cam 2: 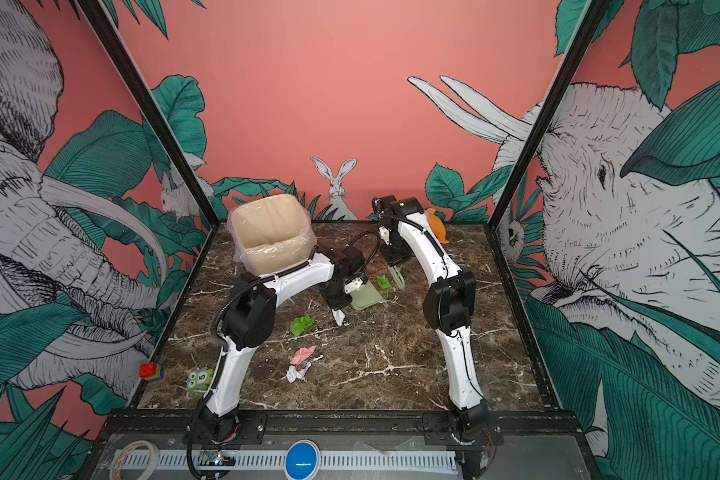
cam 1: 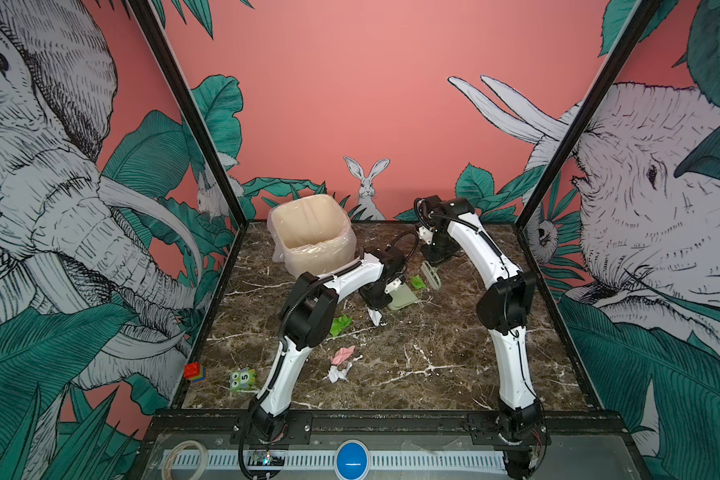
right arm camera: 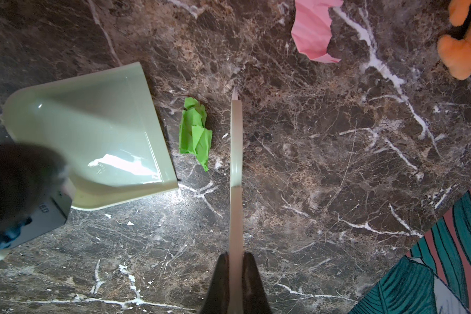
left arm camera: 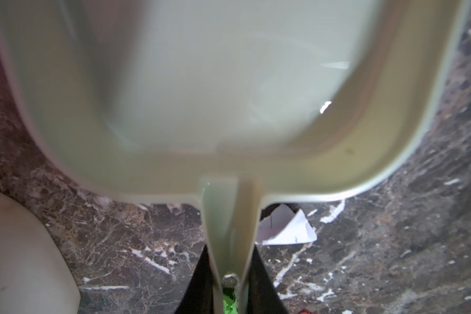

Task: Sweep away the paper scraps from the table
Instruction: 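Sweep the green scrap into the dustpan with the brush in the right gripper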

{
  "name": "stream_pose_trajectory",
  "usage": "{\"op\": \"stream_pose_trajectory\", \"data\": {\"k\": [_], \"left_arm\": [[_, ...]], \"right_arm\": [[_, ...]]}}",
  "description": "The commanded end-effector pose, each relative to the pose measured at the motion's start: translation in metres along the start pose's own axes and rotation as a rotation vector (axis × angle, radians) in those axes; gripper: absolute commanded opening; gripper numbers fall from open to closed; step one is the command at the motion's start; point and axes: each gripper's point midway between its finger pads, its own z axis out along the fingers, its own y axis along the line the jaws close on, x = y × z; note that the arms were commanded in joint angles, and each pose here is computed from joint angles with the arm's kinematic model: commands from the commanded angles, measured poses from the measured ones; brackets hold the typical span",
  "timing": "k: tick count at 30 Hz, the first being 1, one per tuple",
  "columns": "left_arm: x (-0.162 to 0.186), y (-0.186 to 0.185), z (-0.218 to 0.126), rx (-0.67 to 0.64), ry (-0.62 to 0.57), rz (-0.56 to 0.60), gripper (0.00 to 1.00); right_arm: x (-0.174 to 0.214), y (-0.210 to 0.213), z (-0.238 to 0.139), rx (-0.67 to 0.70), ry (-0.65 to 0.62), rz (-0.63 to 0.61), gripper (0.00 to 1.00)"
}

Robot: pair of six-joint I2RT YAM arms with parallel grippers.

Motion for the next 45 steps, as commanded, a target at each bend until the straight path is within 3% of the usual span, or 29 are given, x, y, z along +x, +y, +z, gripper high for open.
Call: {"op": "stream_pose_trajectory", "data": {"k": [1,22,35,45], "left_arm": [[0.004,-0.002,-0.007,0.032,0.021,0.014,0.12],[0.002,0.003,-0.003,0.037,0.057,0.027,0.13],[0.005,0.004,0.000,0.036,0.071,0.026,0.13],[0.004,0.006,-0.005,0.024,0.052,0.017,0.13]], "right_arm": [[0.001,0.004,0.002,-0.008,0.018,-0.007,0.00],[0.003,0.041,-0.003,-0.094,0.017,-0.062,0.00],[0.011,0.100,-0.044,-0.354,-0.100,-0.075,0.00],[0.027,0.074,-0.046,-0.253,-0.097,-0.050,0.00]]}}
